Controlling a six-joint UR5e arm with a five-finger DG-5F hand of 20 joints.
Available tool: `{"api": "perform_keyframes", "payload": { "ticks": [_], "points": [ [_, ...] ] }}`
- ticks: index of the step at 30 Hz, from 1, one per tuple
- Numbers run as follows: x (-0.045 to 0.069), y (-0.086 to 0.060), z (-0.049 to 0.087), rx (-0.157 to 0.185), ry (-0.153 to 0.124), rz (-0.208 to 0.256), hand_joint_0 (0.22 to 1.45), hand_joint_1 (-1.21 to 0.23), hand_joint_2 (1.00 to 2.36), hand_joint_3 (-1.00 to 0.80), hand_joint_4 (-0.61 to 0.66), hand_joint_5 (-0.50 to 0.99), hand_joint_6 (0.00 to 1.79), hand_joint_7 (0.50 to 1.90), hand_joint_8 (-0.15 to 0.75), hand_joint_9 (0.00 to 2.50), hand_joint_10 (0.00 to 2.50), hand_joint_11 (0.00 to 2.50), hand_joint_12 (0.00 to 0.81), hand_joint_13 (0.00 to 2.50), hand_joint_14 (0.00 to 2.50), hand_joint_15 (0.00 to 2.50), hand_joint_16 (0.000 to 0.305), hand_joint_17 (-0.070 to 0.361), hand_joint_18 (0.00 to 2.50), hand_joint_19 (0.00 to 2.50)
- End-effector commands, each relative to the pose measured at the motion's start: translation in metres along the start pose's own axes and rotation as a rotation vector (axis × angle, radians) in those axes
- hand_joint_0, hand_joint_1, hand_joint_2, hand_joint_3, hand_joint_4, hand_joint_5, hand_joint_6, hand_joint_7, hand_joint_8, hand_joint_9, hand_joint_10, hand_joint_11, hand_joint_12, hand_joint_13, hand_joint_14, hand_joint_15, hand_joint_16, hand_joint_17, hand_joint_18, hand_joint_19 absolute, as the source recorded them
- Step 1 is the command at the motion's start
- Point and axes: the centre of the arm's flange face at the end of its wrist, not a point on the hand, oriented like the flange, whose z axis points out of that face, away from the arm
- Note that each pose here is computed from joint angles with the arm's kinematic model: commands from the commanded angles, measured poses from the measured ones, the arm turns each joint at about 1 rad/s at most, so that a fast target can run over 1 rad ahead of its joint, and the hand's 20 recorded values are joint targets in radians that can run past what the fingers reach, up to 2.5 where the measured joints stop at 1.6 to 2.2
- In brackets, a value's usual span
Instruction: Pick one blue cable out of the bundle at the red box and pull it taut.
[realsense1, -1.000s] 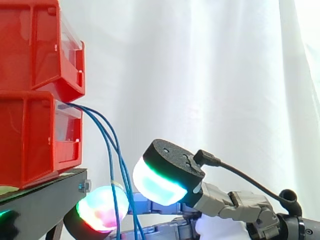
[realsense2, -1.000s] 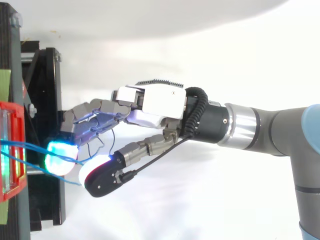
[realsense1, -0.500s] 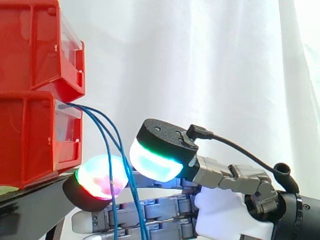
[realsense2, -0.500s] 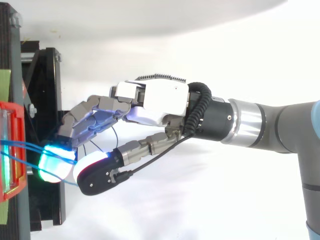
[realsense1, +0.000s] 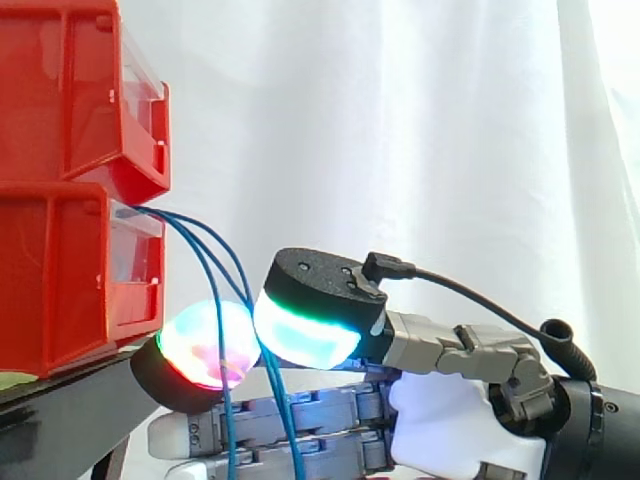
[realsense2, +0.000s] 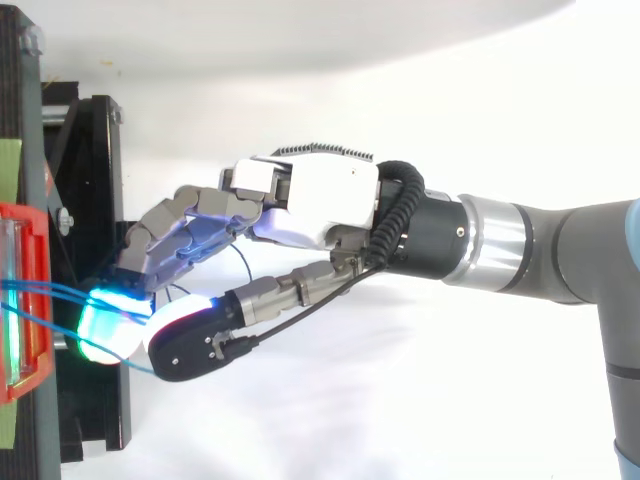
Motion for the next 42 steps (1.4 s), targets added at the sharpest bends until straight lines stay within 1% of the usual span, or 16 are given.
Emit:
{"api": "perform_keyframes", "payload": {
  "ticks": [1,3,11,15,16,18,19,20,21,23,26,27,31,37,38,42],
  "points": [
    [-0.002,-0.001,-0.001,0.009,0.000,-0.001,0.66,-0.77,1.02,-0.15,-0.02,-0.18,0.96,0.52,0.331,0.65,0.00,0.25,0.352,0.76,0.01,0.29,0.047,0.106,0.62,0.35],
    [-0.002,-0.001,-0.001,0.016,0.008,-0.003,0.67,-0.79,1.02,-0.16,-0.04,-0.18,0.97,0.50,0.331,0.65,0.00,0.26,0.349,0.77,0.01,0.29,0.048,0.107,0.63,0.34],
    [-0.002,-0.003,-0.004,0.037,0.012,-0.008,0.71,-0.87,1.02,-0.19,-0.10,-0.18,0.97,0.50,0.331,0.66,0.00,0.28,0.348,0.79,0.01,0.30,0.048,0.108,0.67,0.34],
    [-0.003,0.000,-0.005,0.058,0.015,-0.014,0.75,-0.90,1.01,-0.38,-0.07,-0.17,0.98,0.51,0.335,0.69,0.00,0.30,0.344,0.81,0.01,0.30,0.047,0.107,0.70,0.33],
    [-0.004,0.006,-0.005,0.070,0.017,-0.016,0.76,-0.90,1.00,-0.45,-0.05,-0.17,0.98,0.50,0.334,0.69,0.01,0.30,0.344,0.81,0.01,0.30,0.047,0.107,0.71,0.33],
    [-0.003,0.012,-0.005,0.085,0.023,-0.021,0.73,-0.92,1.00,-0.50,-0.02,-0.16,0.97,0.53,0.336,0.71,0.00,0.31,0.345,0.81,0.01,0.30,0.048,0.107,0.72,0.33],
    [-0.004,0.012,-0.006,0.092,0.024,-0.023,0.69,-0.93,1.00,-0.50,0.02,-0.15,0.96,0.57,0.335,0.71,0.00,0.31,0.349,0.81,0.01,0.31,0.047,0.107,0.72,0.34],
    [-0.005,0.011,-0.007,0.102,0.026,-0.025,0.66,-0.92,1.00,-0.50,0.03,-0.15,0.96,0.56,0.339,0.72,0.00,0.32,0.346,0.81,0.01,0.31,0.047,0.107,0.71,0.34],
    [-0.005,0.014,-0.008,0.119,0.030,-0.030,0.60,-0.89,1.00,-0.50,0.04,-0.15,0.95,0.58,0.340,0.74,0.00,0.32,0.351,0.81,0.01,0.32,0.048,0.107,0.70,0.36],
    [-0.005,0.015,-0.009,0.128,0.031,-0.031,0.56,-0.84,1.00,-0.50,0.04,-0.14,0.94,0.61,0.354,0.77,0.00,0.32,0.357,0.81,0.01,0.33,0.049,0.111,0.70,0.38],
    [-0.005,0.017,-0.009,0.134,0.031,-0.033,0.54,-0.75,1.00,-0.50,0.04,-0.13,0.93,0.64,0.367,0.80,0.00,0.33,0.364,0.82,0.01,0.33,0.050,0.113,0.69,0.40],
    [-0.005,0.016,-0.009,0.137,0.031,-0.033,0.57,-0.68,1.00,-0.50,0.04,-0.13,0.93,0.67,0.366,0.82,0.00,0.33,0.360,0.81,0.01,0.34,0.049,0.110,0.67,0.40],
    [-0.006,0.019,-0.009,0.134,0.031,-0.033,0.58,-0.67,1.01,-0.43,0.03,-0.13,0.93,0.70,0.367,0.84,0.00,0.34,0.363,0.83,0.01,0.35,0.048,0.109,0.67,0.43],
    [-0.004,0.035,-0.006,0.125,0.032,-0.035,0.62,-0.74,1.01,-0.38,0.05,-0.14,0.95,0.66,0.365,0.84,0.00,0.38,0.364,0.84,0.01,0.36,0.048,0.108,0.68,0.42],
    [-0.005,0.040,-0.006,0.128,0.030,-0.038,0.63,-0.75,1.01,-0.39,0.04,-0.14,0.95,0.65,0.366,0.84,0.00,0.39,0.362,0.84,0.01,0.36,0.048,0.108,0.69,0.41],
    [-0.007,0.044,-0.006,0.136,0.029,-0.042,0.68,-0.87,1.00,-0.50,0.01,-0.14,0.96,0.58,0.353,0.83,0.01,0.43,0.353,0.84,0.01,0.35,0.047,0.106,0.73,0.39]
  ]
}}
